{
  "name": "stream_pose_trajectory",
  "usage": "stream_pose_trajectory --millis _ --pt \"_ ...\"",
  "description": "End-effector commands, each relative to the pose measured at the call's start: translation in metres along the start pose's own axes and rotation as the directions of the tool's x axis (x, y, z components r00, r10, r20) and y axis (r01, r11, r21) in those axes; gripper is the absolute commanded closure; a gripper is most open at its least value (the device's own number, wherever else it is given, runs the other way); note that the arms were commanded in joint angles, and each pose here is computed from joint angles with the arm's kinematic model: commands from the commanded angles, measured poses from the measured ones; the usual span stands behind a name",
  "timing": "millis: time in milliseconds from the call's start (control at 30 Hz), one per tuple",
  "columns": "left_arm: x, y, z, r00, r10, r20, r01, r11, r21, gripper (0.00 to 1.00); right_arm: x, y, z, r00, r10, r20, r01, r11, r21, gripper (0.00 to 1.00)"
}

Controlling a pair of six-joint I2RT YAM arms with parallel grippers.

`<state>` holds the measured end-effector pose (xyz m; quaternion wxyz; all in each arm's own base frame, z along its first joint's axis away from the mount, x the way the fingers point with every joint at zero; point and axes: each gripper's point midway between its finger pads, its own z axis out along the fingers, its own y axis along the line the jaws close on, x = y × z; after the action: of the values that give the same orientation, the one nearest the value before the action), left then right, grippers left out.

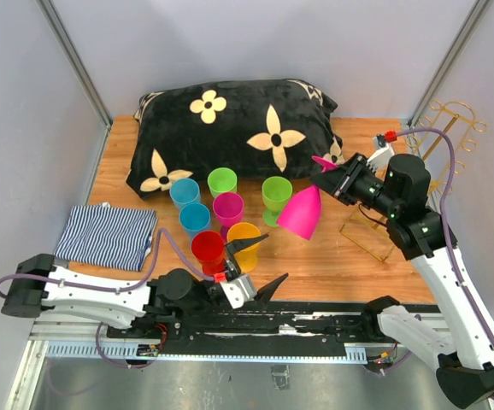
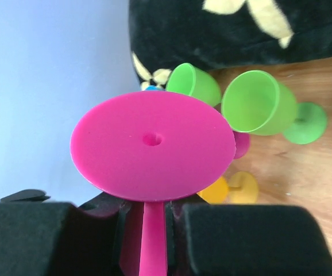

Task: Take the wine glass off the wine glass rack
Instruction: Place the wine glass at the center of the board.

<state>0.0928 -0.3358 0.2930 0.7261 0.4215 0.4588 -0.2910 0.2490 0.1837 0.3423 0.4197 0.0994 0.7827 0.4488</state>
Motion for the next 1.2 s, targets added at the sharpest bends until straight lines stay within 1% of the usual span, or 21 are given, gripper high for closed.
stream_pose_trajectory --millis 0,67,133,267,367,433,533,567,667,800,867,900,1000,1033,1067,1100,1167 --pt "-0.033 0.051 -0.004 0.981 0.142 0.130 -0.100 0.952 -0.288 0.02 0.010 0.036 -0.013 0.996 0.073 -0.050 -0.080 0.986 -0.146 0.98" --pt "-0.037 0.060 -0.008 0.975 0.163 0.150 -0.102 0.932 -0.348 0.04 0.014 0.035 -0.015 0.996 0.076 -0.054 -0.084 0.986 -0.145 0.98" --pt "-0.041 0.065 -0.008 0.973 0.165 0.162 -0.094 0.922 -0.375 0.05 0.017 0.033 -0.017 0.995 0.079 -0.055 -0.086 0.986 -0.145 0.98" --pt "-0.045 0.063 -0.003 0.970 0.162 0.182 -0.083 0.921 -0.380 0.07 0.022 0.031 -0.019 0.994 0.083 -0.071 -0.093 0.985 -0.146 0.98" --pt "-0.042 0.063 0.002 0.972 0.172 0.158 -0.097 0.913 -0.395 0.12 0.028 0.034 -0.022 0.992 0.087 -0.094 -0.102 0.981 -0.167 0.98" --pt "-0.042 0.061 0.005 0.972 0.173 0.160 -0.097 0.913 -0.396 0.14 0.031 0.036 -0.026 0.991 0.089 -0.103 -0.107 0.977 -0.182 0.97" --pt "-0.043 0.059 0.009 0.972 0.162 0.172 -0.082 0.914 -0.397 0.25 0.035 0.038 -0.033 0.991 0.094 -0.099 -0.112 0.974 -0.195 0.97" --pt "-0.043 0.058 0.011 0.972 0.156 0.174 -0.076 0.915 -0.396 0.32 0.036 0.038 -0.035 0.991 0.096 -0.096 -0.114 0.974 -0.196 0.96" --pt "-0.044 0.058 0.015 0.972 0.150 0.178 -0.066 0.910 -0.409 0.47 0.041 0.039 -0.041 0.990 0.096 -0.107 -0.117 0.972 -0.205 0.95" --pt "-0.041 0.049 0.025 0.977 0.142 0.156 -0.074 0.923 -0.378 0.72 0.047 0.032 -0.042 0.989 0.093 -0.115 -0.115 0.974 -0.196 0.93" --pt "-0.041 0.047 0.025 0.978 0.117 0.171 -0.047 0.929 -0.367 0.82 0.050 0.029 -0.041 0.989 0.093 -0.119 -0.114 0.975 -0.189 0.88" --pt "-0.042 0.046 0.024 0.977 0.105 0.185 -0.032 0.932 -0.360 0.84 0.051 0.027 -0.041 0.988 0.095 -0.123 -0.117 0.976 -0.186 0.85" --pt "-0.047 0.045 0.024 0.975 0.078 0.208 -0.002 0.940 -0.341 0.93 0.056 0.025 -0.039 0.985 0.095 -0.142 -0.121 0.975 -0.186 0.83" --pt "-0.048 0.046 0.024 0.976 0.071 0.205 0.003 0.940 -0.341 0.97 0.058 0.024 -0.038 0.985 0.093 -0.148 -0.120 0.975 -0.188 0.82" --pt "-0.051 0.047 0.024 0.977 0.060 0.206 0.014 0.941 -0.339 0.99 0.059 0.024 -0.038 0.984 0.094 -0.153 -0.122 0.975 -0.187 0.79" --pt "-0.051 0.047 0.024 0.979 0.046 0.201 0.024 0.942 -0.336 0.99 0.061 0.023 -0.038 0.984 0.089 -0.157 -0.118 0.975 -0.186 0.72" --pt "-0.053 0.051 0.024 0.984 -0.004 0.180 0.064 0.941 -0.332 0.99 0.062 0.020 -0.039 0.985 0.067 -0.157 -0.095 0.980 -0.175 0.52"
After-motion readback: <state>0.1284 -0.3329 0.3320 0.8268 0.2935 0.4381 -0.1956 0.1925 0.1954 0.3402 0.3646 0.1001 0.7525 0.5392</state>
